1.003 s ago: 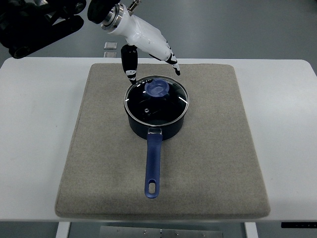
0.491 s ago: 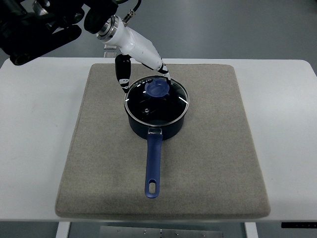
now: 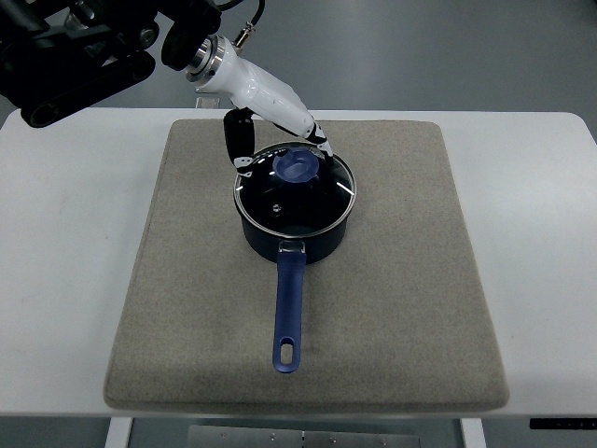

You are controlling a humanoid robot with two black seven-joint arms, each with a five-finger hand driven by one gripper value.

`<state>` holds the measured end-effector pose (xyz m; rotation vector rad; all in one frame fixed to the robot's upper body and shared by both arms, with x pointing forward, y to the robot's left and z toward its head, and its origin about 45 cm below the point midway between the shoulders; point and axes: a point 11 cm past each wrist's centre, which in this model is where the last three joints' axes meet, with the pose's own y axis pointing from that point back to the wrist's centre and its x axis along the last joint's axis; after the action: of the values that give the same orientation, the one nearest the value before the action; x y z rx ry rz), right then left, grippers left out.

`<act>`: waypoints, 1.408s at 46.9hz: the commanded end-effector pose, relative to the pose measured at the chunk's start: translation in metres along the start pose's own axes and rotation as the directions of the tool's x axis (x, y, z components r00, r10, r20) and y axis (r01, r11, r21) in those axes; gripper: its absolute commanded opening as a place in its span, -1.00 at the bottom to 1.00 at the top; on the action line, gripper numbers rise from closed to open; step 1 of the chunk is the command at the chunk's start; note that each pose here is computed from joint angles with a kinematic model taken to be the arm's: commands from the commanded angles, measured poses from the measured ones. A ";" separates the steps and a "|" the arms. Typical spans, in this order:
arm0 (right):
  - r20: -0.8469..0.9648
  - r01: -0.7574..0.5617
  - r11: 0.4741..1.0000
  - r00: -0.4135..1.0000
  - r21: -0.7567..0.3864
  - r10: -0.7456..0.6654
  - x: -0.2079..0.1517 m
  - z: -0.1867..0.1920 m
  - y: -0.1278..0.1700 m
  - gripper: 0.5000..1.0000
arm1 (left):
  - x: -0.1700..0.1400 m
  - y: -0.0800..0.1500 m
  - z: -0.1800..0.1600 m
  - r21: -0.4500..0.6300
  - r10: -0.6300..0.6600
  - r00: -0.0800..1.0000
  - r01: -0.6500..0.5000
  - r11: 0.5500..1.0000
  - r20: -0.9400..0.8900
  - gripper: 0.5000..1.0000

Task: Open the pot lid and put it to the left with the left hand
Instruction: 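Lower the left hand onto the blue knob of the glass lid, then close the left hand fingers around the blue lid knob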

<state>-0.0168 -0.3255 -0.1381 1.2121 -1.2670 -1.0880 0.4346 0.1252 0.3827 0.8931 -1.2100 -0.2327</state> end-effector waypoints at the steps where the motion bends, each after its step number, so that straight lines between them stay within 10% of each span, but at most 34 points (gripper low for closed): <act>1: 0.000 0.000 1.000 1.000 0.001 0.000 0.000 0.000 0.000 0.67 | -0.002 0.001 -0.001 0.002 0.001 1.000 -0.001 1.000 -0.004 0.95; 66: 0.000 0.000 1.000 1.000 0.000 0.000 0.000 0.000 0.000 0.67 | -0.019 -0.013 -0.007 -0.005 0.008 1.000 -0.008 1.000 -0.024 0.95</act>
<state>-0.0169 -0.3254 -0.1381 1.2121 -1.2667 -1.0883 0.4383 0.1321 0.3631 0.8843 -1.1951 -0.2126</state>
